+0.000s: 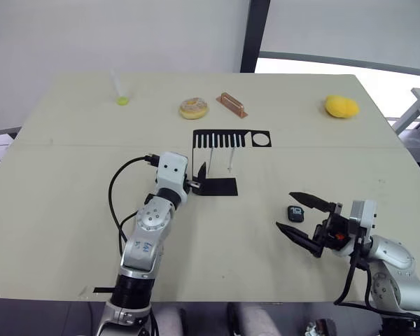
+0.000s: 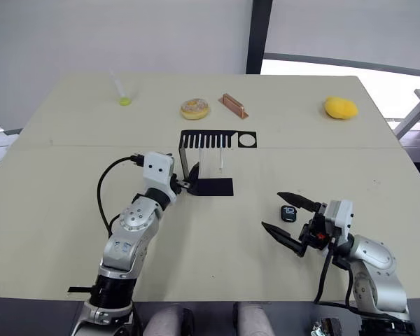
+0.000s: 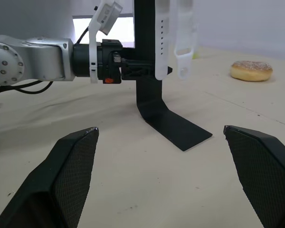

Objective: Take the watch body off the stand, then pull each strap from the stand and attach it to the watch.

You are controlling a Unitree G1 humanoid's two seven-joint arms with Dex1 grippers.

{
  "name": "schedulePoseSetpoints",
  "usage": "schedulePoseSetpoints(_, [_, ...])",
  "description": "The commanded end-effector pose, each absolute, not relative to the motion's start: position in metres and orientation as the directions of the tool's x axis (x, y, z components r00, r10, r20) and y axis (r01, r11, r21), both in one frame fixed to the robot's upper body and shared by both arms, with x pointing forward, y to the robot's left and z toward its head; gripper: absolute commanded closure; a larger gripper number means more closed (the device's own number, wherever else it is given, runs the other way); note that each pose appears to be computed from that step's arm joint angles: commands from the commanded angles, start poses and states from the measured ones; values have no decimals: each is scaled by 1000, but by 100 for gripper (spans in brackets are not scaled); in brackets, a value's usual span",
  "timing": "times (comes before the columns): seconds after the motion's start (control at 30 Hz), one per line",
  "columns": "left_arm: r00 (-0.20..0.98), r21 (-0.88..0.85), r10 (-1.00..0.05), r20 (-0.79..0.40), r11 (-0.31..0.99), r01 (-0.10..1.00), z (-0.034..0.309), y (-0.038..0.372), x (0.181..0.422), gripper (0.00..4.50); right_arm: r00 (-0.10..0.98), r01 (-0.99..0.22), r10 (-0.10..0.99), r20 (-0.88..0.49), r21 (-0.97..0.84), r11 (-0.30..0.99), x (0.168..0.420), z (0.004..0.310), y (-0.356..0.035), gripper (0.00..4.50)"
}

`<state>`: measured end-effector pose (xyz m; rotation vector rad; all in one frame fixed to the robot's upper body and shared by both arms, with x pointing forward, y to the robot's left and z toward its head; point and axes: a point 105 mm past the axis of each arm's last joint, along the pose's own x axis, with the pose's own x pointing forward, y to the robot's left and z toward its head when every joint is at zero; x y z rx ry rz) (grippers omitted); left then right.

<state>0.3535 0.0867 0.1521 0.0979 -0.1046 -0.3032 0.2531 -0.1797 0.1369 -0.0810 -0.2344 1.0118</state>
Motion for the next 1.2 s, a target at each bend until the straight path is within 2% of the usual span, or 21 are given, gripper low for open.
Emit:
schedulePoseSetpoints(0.03, [936,117,-324,139,944,309,165,80,353,174,506,-816,840,194,-208,540,253,148,-172,0])
schedulePoseSetpoints(0.2, [930,132,-342,139,937,325,166,78,352,427,549,-783,807,218,-201,588,256,150,-164,0])
schedulePoseSetpoints(0.23, [930,130,-342,138,937,325,165,77,352,447,566,-773,796,217,-197,603,257,150,-162,0])
schedulePoseSetpoints(0.4, [926,135,-347,149,935,328,168,75,352,447,654,-711,734,183,-182,679,267,152,-145,0])
schedulePoseSetpoints(0.57, [929,140,-335,160,939,314,172,75,354,447,686,-694,705,179,-127,708,267,158,-109,0])
schedulePoseSetpoints(0.77, [935,140,-295,198,952,271,180,76,358,447,712,-657,657,248,-97,748,272,177,-82,0])
schedulePoseSetpoints(1.1, [941,109,-270,202,961,253,178,66,360,447,780,-542,544,309,-101,834,305,200,-63,0])
schedulePoseSetpoints(1.2, [945,108,-267,191,962,250,175,66,360,447,784,-541,544,300,-101,835,312,200,-57,0])
